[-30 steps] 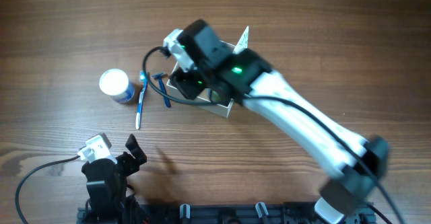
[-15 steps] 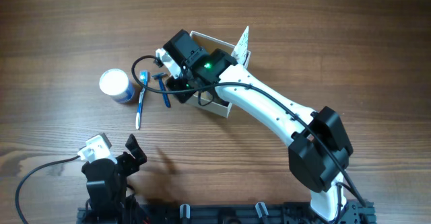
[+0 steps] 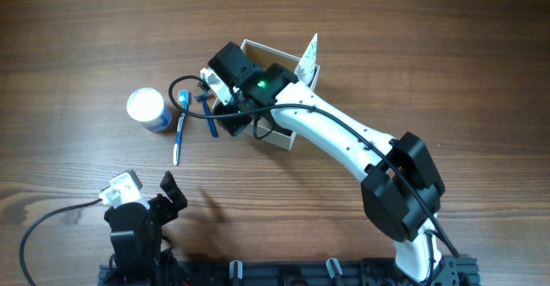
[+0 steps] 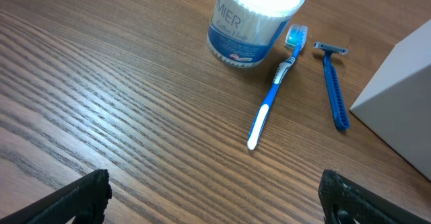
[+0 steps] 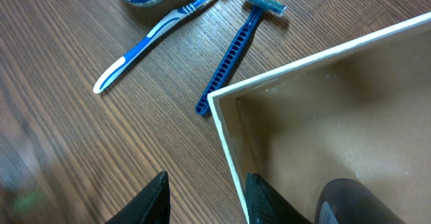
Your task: Pack container
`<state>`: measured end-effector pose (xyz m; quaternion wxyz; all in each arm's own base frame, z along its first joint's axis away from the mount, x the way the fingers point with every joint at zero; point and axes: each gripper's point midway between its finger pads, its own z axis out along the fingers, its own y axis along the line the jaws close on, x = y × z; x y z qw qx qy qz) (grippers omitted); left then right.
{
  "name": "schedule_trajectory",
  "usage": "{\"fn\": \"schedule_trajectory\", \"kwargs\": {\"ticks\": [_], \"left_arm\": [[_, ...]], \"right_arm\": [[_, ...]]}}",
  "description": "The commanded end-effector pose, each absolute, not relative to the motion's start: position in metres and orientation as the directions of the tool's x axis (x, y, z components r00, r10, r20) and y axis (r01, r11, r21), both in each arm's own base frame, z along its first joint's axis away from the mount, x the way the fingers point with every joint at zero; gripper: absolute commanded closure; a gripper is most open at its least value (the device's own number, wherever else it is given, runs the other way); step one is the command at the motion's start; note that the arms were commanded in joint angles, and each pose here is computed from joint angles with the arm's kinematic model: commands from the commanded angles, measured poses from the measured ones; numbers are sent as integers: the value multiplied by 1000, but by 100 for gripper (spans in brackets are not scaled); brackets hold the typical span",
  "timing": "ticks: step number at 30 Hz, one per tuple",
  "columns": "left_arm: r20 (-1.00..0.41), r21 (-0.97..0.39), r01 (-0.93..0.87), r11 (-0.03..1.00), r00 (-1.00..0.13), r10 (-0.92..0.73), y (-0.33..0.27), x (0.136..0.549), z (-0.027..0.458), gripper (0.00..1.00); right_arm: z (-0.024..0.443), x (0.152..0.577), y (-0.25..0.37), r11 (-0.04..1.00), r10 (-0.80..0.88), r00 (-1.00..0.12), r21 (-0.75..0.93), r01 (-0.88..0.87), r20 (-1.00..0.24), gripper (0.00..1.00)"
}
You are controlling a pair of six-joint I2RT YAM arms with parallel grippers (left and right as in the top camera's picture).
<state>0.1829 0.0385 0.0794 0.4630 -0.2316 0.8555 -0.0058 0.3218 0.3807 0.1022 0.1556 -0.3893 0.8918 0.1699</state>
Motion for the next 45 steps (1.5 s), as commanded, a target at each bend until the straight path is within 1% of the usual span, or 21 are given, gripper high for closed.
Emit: {"fn": "schedule_trajectory", "kwargs": {"ticks": [1,5,12,16,19,20,23,25,27,34,38,45], "left_arm": [[-791,-218,-381,898,-471,-392,38,183,76,0],[-790,-219,-381,898,-471,-392,38,183,76,0],[-790,-219,-381,898,-471,-392,38,183,76,0],[-791,-218,-381,898,-471,-392,38,183,76,0],[-791,-218,-381,898,-471,-392,38,183,76,0],[-791,-218,-381,898,-471,-392,38,183,76,0],[-791,-218,-381,898,-471,-392,38,183,76,0],[-791,-218,-381,898,-471,-392,38,183,76,0],[-791,-218,-381,898,-471,-392,38,183,76,0],[-790,-219,-381,898,-471,-392,38,183,76,0],[-791,-218,-381,898,-471,-392,38,183,76,0],[-791,-218,-381,898,-471,-392,38,183,76,0]], "right_arm": [[93,317,383,634,-648,-658,206,-745,-385,63],[90,319,374,625,-672,-642,183,-759,-370,63],[83,312,354,611,-714,-632,173,-773,-300,64],[81,307,349,605,-728,-628,173,-777,-273,68],[80,305,347,607,-731,-631,175,-775,-258,75],[80,304,346,608,-732,-633,176,-774,-252,75],[79,302,344,610,-734,-635,178,-772,-240,81],[79,300,342,612,-735,-637,176,-771,-231,82],[78,300,338,621,-736,-642,164,-767,-216,86],[73,298,317,642,-747,-649,95,-761,-143,89],[72,293,312,613,-776,-620,90,-785,-116,93],[70,293,298,579,-811,-580,35,-814,-72,94]]}}
